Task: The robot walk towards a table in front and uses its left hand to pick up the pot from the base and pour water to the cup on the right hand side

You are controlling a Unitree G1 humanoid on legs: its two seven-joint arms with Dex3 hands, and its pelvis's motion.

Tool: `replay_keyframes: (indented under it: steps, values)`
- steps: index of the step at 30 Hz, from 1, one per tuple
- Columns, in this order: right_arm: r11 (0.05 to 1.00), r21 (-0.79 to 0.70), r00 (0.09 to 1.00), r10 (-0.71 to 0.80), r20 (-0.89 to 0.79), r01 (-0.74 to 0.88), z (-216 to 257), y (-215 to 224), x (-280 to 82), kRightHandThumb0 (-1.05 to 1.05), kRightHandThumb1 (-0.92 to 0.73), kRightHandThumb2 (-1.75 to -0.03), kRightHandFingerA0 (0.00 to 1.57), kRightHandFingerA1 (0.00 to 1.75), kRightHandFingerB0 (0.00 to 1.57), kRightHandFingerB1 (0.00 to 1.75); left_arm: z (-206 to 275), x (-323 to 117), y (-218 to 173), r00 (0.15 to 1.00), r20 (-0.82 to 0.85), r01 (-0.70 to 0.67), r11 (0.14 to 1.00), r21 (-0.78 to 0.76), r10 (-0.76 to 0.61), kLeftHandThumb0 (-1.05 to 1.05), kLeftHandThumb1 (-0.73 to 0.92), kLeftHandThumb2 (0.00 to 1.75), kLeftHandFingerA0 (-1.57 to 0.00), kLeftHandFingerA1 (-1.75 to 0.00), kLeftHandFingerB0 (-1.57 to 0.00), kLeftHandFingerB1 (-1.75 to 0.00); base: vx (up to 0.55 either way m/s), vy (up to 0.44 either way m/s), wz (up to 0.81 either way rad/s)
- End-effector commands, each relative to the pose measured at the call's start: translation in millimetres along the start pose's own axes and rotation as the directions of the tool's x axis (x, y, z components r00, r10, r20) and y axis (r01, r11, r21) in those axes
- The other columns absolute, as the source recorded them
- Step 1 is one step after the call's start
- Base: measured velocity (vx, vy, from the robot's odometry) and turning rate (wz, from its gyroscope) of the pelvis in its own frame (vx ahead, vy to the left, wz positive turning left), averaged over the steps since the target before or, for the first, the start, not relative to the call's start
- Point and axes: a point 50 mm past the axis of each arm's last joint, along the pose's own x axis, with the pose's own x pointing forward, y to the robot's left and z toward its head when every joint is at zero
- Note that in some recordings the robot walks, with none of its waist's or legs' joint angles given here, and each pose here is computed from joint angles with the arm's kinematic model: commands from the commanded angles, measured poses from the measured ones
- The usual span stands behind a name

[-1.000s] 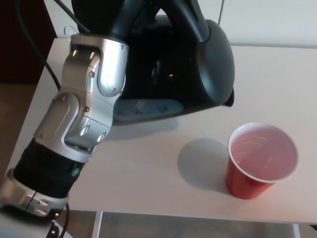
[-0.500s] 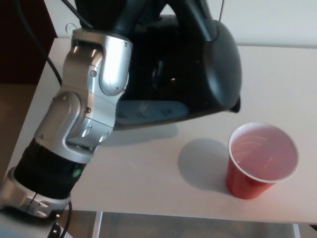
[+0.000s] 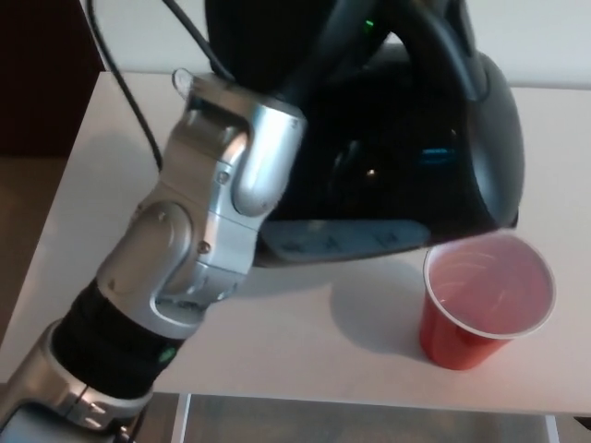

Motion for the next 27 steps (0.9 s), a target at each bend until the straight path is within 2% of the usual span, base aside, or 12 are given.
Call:
replay_keyframes:
  steps: [1, 6, 9, 13, 14, 15, 17, 18, 19, 21, 22, 27]
  values:
    - [1.0, -0.025, 1.0, 0.003, 0.025, -0.002, 12, 5, 3, -0.48, -0.58, -0.57, 0.61, 0.58, 0.49, 0.41, 12, 3, 8, 0.994, 0.102, -0.04, 0.999, 0.036, 0.036, -0.23, 0.47, 0.9, -1.27, -1.36, -0.78, -0.91, 0.0, 0.0, 0.0]
    - [1.0, -0.016, 1.0, 0.011, 0.028, -0.01, 12, 6, 4, -0.49, -0.55, -0.57, 0.62, 0.61, 0.52, 0.44, 11, 1, 6, 0.989, 0.144, -0.042, 0.995, 0.086, 0.029, -0.18, 0.64, 0.66, -1.02, -1.68, -0.77, -1.17, 0.0, 0.0, 0.0]
    - [1.0, -0.025, 0.999, 0.013, 0.03, -0.012, 12, 6, 3, -0.56, -0.43, -0.83, 0.55, 0.66, 0.44, 0.55, 9, 0, 5, 0.986, 0.168, -0.039, 0.99, 0.134, 0.016, -0.19, 0.62, 0.63, -0.99, -1.7, -0.75, -1.16, 0.0, 0.0, 0.0]
    - [1.0, -0.027, 0.999, 0.012, 0.03, -0.011, 13, 7, 4, -0.51, -0.54, -0.57, 0.61, 0.62, 0.52, 0.43, 5, -1, 7, 0.979, 0.202, -0.058, 0.984, 0.17, 0.023, -0.2, 0.6, 0.59, -0.98, -1.67, -0.74, -0.98, 0.0, 0.0, 0.0]
    - [0.999, -0.031, 1.0, 0.008, 0.03, -0.007, 13, 7, 4, -0.53, -0.42, -0.84, 0.58, 0.68, 0.46, 0.56, 5, -1, 7, 0.978, 0.206, -0.058, 0.983, 0.174, 0.021, -0.23, 0.57, 0.62, -0.97, -1.68, -0.76, -0.96, 0.0, 0.0, 0.0]
    - [0.999, -0.031, 1.0, 0.007, 0.03, -0.006, 13, 7, 4, -0.5, -0.55, -0.57, 0.63, 0.63, 0.51, 0.42, 5, -1, 7, 0.977, 0.214, -0.058, 0.982, 0.182, 0.018, -0.24, 0.4, 0.85, -1.27, -1.38, -0.78, -0.89, 0.0, 0.0, 0.0]
    - [1.0, -0.03, 1.0, 0.011, 0.026, -0.01, 13, 6, 3, -0.52, -0.42, -0.84, 0.58, 0.69, 0.45, 0.56, 4, -1, 8, 0.973, 0.228, -0.059, 0.978, 0.2, 0.012, -0.24, 0.4, 0.85, -1.28, -1.38, -0.78, -0.87, 0.0, 0.0, 0.0]
    - [0.999, -0.031, 1.0, 0.013, 0.026, -0.012, 13, 6, 3, -0.51, -0.54, -0.57, 0.62, 0.64, 0.51, 0.42, 4, -1, 9, 0.971, 0.237, -0.066, 0.976, 0.21, 0.015, -0.25, 0.39, 0.85, -1.28, -1.38, -0.8, -0.85, 0.0, 0.0, 0.0]
    - [0.999, -0.03, 1.0, 0.012, 0.026, -0.011, 12, 6, 3, -0.51, -0.42, -0.84, 0.58, 0.69, 0.45, 0.56, 3, 0, 10, 0.969, 0.245, -0.075, 0.972, 0.223, 0.019, -0.27, 0.55, 0.6, -1.03, -1.63, -0.83, -0.73, 0.0, 0.0, 0.0]
    - [1.0, -0.026, 1.0, 0.011, 0.025, -0.011, 12, 6, 3, -0.51, -0.41, -0.83, 0.58, 0.69, 0.46, 0.57, 2, 0, 12, 0.968, 0.25, -0.084, 0.97, 0.229, 0.024, -0.35, 0.52, 0.62, -1.04, -1.6, -0.84, -0.66, 0.0, 0.0, 0.0]
    - [1.0, -0.029, 1.0, 0.013, 0.026, -0.012, 12, 6, 3, -0.47, -0.54, -0.57, 0.62, 0.63, 0.52, 0.44, 1, 0, 13, 0.967, 0.255, -0.08, 0.97, 0.23, 0.019, -0.37, 0.52, 0.63, -1.05, -1.59, -0.85, -0.61, 0.0, 0.0, 0.0]
    - [0.999, -0.044, 1.0, 0.018, 0.026, -0.016, 11, 4, 2, -0.53, -0.4, -0.82, 0.55, 0.67, 0.42, 0.55, -6, 5, 17, 0.952, 0.307, -0.076, 0.971, 0.226, 0.004, -0.36, 0.53, 0.59, -1.11, -1.57, -0.86, -0.54, 0.0, 0.0, 0.0]
